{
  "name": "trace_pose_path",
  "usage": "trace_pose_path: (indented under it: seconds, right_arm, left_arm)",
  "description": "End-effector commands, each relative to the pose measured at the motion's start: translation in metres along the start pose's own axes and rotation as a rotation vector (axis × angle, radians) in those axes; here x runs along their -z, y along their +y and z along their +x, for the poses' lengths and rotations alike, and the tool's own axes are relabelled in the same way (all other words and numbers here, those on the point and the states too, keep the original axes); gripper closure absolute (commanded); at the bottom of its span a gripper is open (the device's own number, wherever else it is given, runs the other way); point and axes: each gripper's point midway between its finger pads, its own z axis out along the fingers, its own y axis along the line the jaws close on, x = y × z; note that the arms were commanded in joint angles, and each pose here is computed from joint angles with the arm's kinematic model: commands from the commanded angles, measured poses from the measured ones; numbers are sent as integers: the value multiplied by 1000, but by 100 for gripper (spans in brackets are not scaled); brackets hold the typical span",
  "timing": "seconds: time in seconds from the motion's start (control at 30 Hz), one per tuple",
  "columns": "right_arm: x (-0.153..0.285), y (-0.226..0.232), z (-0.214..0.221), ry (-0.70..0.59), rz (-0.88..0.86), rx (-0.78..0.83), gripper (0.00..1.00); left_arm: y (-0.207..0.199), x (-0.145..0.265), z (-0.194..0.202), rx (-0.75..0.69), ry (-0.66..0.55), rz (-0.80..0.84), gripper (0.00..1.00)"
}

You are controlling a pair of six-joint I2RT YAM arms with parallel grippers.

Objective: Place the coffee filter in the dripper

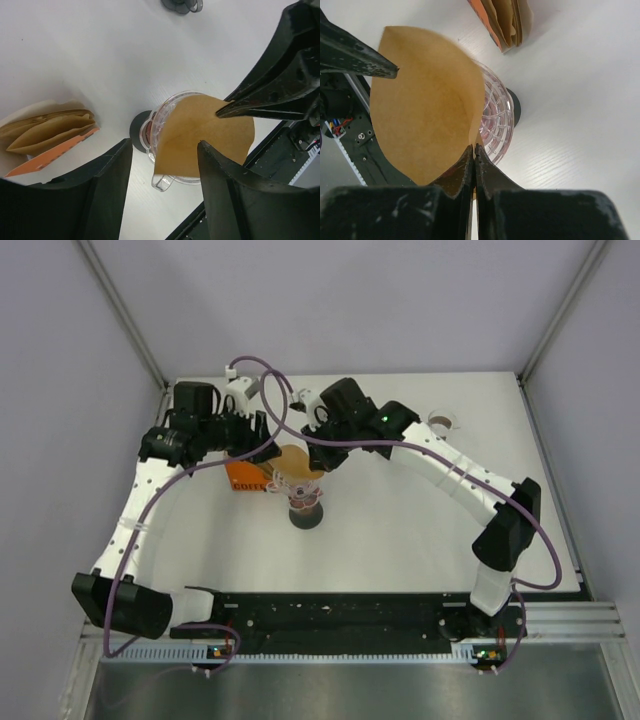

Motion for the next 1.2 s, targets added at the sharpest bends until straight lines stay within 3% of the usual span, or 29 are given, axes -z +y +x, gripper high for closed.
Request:
trace_pose_path:
  seconds: [0.0,0.17,0.4,0.53,0.7,0.97,1.07,1.17]
  right_arm:
    - [8,13,-23,-80,-30,63,100]
    - [6,13,-23,-78,-35,68,100]
    - [8,13,-24,-87,-35,76,100]
    - [10,11,-29,-107,-16,82,100]
    - [20,8,-45,-170,22,93,75]
    - [59,3,-83,-351,100,167,52]
    - [69,11,-87,-413,75,210,52]
    - [76,29,-89,-499,-20,264,67]
  left_arm:
    - [-23,16,-35,-27,-121,73,39]
    - [-3,-13,-9,-70,-2,-20,40]
    - [13,-24,2,-133,33,-122,61]
    - [8,-25,14,-147,64,-96,64]
    - [11,-25,24,-150,81,-106,72]
    - [9,-24,22,-155,61,-102,76]
    - [8,-24,24,-153,62,-98,75]
    - [4,-22,21,-157,46,-83,73]
